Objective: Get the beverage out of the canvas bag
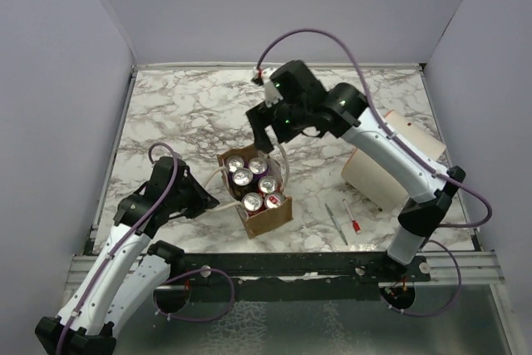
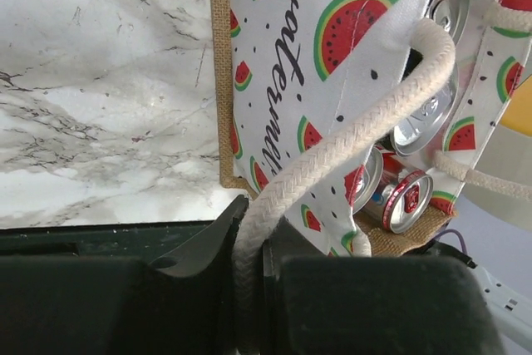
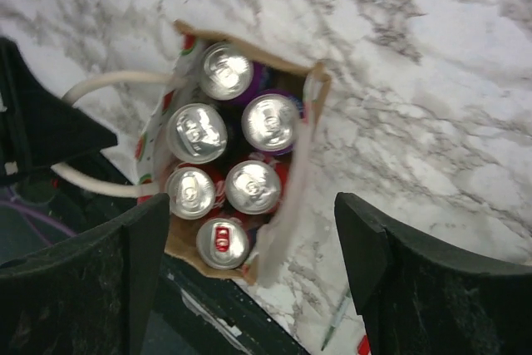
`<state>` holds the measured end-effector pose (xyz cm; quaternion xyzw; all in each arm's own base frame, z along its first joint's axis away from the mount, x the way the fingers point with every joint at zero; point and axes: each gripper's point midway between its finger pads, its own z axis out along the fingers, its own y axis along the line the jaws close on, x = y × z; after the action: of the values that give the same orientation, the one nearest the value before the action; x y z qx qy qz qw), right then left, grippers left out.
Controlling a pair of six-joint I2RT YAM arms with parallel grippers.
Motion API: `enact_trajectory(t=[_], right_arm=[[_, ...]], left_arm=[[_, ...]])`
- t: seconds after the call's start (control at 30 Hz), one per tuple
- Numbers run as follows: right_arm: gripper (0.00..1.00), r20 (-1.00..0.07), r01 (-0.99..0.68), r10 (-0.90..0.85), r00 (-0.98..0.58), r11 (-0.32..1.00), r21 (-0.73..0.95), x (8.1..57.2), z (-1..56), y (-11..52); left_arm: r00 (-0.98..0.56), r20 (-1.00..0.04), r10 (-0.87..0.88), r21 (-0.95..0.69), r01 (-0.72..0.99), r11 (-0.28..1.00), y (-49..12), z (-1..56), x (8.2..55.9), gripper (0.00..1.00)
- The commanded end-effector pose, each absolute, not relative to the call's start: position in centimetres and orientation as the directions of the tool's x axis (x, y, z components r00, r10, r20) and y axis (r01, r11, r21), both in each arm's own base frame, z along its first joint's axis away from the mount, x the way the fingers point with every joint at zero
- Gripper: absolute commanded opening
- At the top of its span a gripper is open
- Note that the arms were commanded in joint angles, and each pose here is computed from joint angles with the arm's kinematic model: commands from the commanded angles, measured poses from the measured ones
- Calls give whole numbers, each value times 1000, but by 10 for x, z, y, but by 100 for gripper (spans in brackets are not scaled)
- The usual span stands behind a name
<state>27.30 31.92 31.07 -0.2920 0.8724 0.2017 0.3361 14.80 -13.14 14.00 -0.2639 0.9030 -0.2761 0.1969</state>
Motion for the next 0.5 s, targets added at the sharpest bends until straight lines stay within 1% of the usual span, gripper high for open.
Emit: enact_trajectory(t=[0.0, 0.1, 0.2, 0.27, 0.37, 0.47], right_arm=[[81, -634, -768, -535, -558, 622, 151, 224, 276, 371], [80, -618, -803, -587, -523, 582, 126, 216, 260, 387], [75, -597, -809, -601, -532, 568, 149, 214, 240, 400], [73, -572, -798, -601, -558, 577, 172, 213, 223, 407], [67, -540, -774, -602, -588, 613, 159, 219, 201, 410], [70, -520, -774, -615, -593, 614, 157, 221, 186, 417]], left_arm=[[-764, -243, -597, -605, -362, 709, -127, 146, 150, 10], [-744, -252, -618, -604, -378, 702, -124, 148, 153, 8], [-728, -263, -633, -614, -380, 692, -123, 153, 158, 7], [-723, -267, -637, -606, -387, 695, -121, 151, 158, 7], [-715, -267, -646, -602, -400, 691, -119, 149, 157, 6], [-704, -265, -658, -611, -406, 680, -118, 149, 154, 6]])
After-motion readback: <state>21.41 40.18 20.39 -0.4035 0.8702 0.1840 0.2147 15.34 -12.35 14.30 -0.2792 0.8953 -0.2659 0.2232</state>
